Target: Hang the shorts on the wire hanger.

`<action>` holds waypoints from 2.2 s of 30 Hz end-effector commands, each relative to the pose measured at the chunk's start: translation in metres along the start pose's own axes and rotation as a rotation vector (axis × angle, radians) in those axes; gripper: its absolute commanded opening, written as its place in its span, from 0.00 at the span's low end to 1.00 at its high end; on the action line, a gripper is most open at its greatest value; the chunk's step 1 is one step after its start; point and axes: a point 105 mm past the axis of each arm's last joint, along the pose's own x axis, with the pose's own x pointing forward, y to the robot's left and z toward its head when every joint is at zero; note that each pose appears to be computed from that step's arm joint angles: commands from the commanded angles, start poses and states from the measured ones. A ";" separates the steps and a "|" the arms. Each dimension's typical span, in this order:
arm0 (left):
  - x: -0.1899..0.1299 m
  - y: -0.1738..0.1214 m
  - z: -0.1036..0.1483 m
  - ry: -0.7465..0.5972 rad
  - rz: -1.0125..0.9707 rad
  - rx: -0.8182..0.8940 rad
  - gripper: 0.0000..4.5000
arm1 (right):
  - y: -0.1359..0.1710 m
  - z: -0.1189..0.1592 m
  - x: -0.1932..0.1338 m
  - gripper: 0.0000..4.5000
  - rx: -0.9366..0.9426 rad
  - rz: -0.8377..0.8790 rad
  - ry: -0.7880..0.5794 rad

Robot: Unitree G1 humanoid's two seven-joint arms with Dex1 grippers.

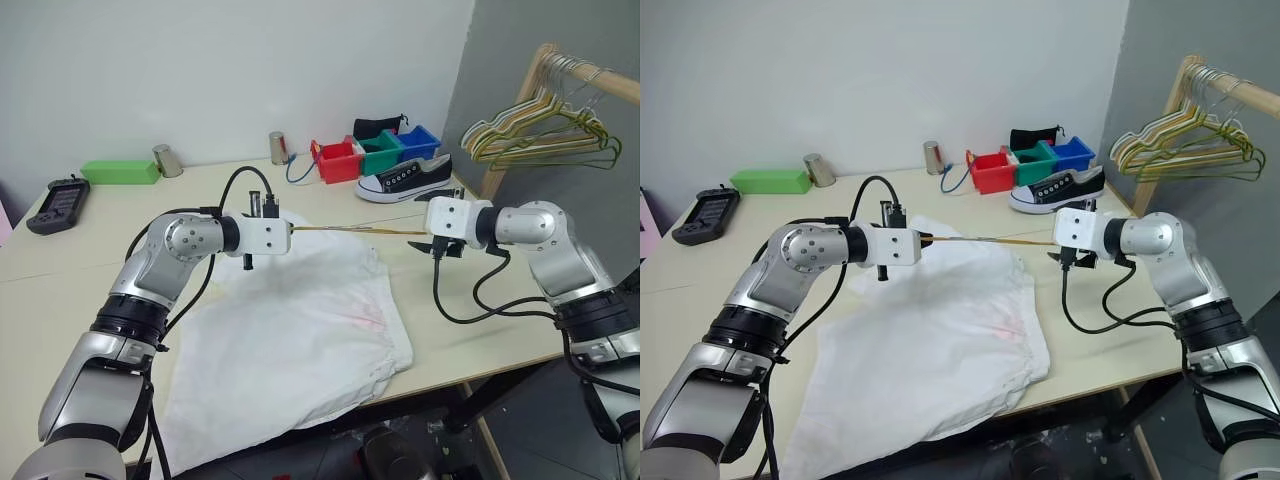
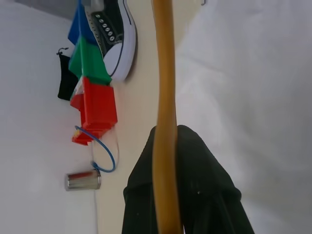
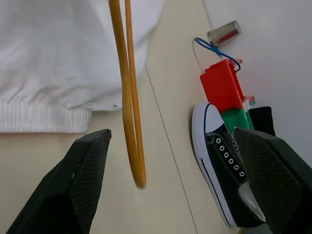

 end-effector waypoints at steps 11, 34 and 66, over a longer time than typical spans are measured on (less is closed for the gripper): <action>0.001 0.010 0.020 -0.045 0.038 0.052 0.00 | -0.020 0.007 0.003 0.69 -0.075 -0.068 0.019; -0.001 0.026 0.025 -0.077 0.091 0.041 0.21 | -0.020 0.004 0.002 0.00 -0.136 -0.067 0.044; -0.058 -0.110 0.085 -0.357 -0.143 -0.972 0.99 | 0.153 -0.046 -0.152 0.00 1.556 0.729 0.232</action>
